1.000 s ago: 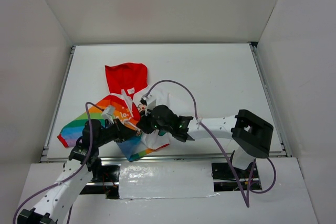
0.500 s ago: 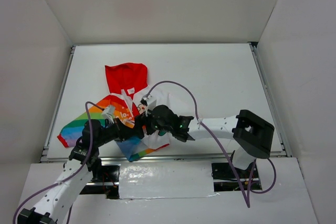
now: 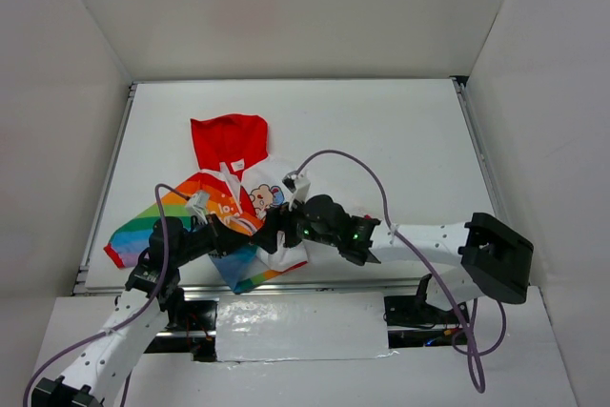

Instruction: Zip up the jacket

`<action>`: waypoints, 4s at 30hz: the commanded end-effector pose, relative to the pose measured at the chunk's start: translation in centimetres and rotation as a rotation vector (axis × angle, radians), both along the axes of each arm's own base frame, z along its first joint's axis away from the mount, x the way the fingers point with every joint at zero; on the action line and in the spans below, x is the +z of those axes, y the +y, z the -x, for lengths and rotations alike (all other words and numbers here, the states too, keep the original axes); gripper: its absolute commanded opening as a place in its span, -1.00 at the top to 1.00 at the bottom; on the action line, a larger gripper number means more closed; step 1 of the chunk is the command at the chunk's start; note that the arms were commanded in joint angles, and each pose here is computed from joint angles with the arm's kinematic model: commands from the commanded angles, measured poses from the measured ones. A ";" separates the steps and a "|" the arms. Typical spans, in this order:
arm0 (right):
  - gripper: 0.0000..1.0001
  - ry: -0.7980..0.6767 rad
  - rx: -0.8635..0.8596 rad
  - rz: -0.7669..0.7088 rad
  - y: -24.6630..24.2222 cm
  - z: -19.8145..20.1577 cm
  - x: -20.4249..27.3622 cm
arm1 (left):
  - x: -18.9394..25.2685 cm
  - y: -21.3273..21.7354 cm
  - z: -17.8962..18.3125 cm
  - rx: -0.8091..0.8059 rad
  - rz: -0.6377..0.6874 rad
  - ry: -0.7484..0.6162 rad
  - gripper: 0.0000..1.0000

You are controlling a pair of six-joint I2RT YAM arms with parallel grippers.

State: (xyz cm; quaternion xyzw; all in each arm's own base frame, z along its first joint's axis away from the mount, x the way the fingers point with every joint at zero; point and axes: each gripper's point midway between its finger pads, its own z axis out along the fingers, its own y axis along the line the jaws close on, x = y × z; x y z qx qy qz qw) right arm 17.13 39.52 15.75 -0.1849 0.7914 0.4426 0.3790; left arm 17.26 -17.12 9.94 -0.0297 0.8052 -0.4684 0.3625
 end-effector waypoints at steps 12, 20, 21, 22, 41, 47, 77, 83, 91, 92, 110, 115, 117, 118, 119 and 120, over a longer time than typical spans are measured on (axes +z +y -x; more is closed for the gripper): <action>-0.20 0.103 0.146 -0.191 1.7 3.1 -1.1 | 2.5 -0.8 -0.1 -0.044 0.052 -0.061 1.00; -0.14 0.148 0.062 -0.164 2.2 1.7 -2.5 | 2.6 -0.8 -0.1 -0.038 0.056 -0.061 1.00; -0.14 0.160 0.054 -0.163 2.2 1.6 -2.6 | 2.6 -0.8 -0.1 -0.037 0.058 -0.060 1.00; -0.14 0.159 0.051 -0.163 2.2 1.6 -2.6 | 2.7 -0.8 -0.1 -0.040 0.060 -0.062 1.00; 0.06 0.243 -0.031 -0.213 3.1 1.2 -2.8 | 2.8 -0.9 0.0 -0.042 0.076 -0.065 1.00; 0.23 0.235 -0.038 -0.228 3.5 1.2 -2.3 | 2.7 -1.0 0.1 -0.046 0.077 -0.064 1.00; 0.51 0.218 -0.098 -0.291 2.6 0.7 -1.7 | 2.6 -1.0 0.0 -0.048 0.080 -0.060 1.00; 0.71 0.217 -0.115 -0.277 2.2 0.6 -1.9 | 2.6 -1.1 0.1 -0.053 0.081 -0.060 1.00; 1.00 0.228 -0.126 -0.258 2.3 0.5 -2.1 | 2.7 -1.1 0.0 -0.056 0.073 -0.065 1.00; 1.00 0.231 -0.127 -0.255 2.2 0.5 -2.2 | 2.6 -1.1 0.0 -0.055 0.073 -0.062 1.00; 1.00 0.536 0.080 -0.239 3.0 3.3 0.4 | 2.2 -1.2 0.3 -0.078 0.069 -0.104 1.00; 1.00 0.579 0.187 -0.319 3.2 3.9 2.6 | 2.5 -1.1 0.6 -0.081 0.060 -0.125 1.00; 1.00 0.619 0.192 -0.316 3.0 3.5 2.8 | 2.5 -1.1 0.7 -0.088 0.058 -0.127 1.00; 1.00 0.638 0.226 -0.316 3.1 3.8 3.0 | 2.4 -1.1 0.7 -0.090 0.058 -0.128 1.00; 1.00 0.669 0.228 -0.328 3.0 3.6 3.3 | 2.5 -1.1 0.8 -0.093 0.060 -0.129 1.00; 1.00 0.687 0.225 -0.337 2.9 3.3 3.3 | 2.5 -1.1 0.8 -0.094 0.062 -0.134 1.00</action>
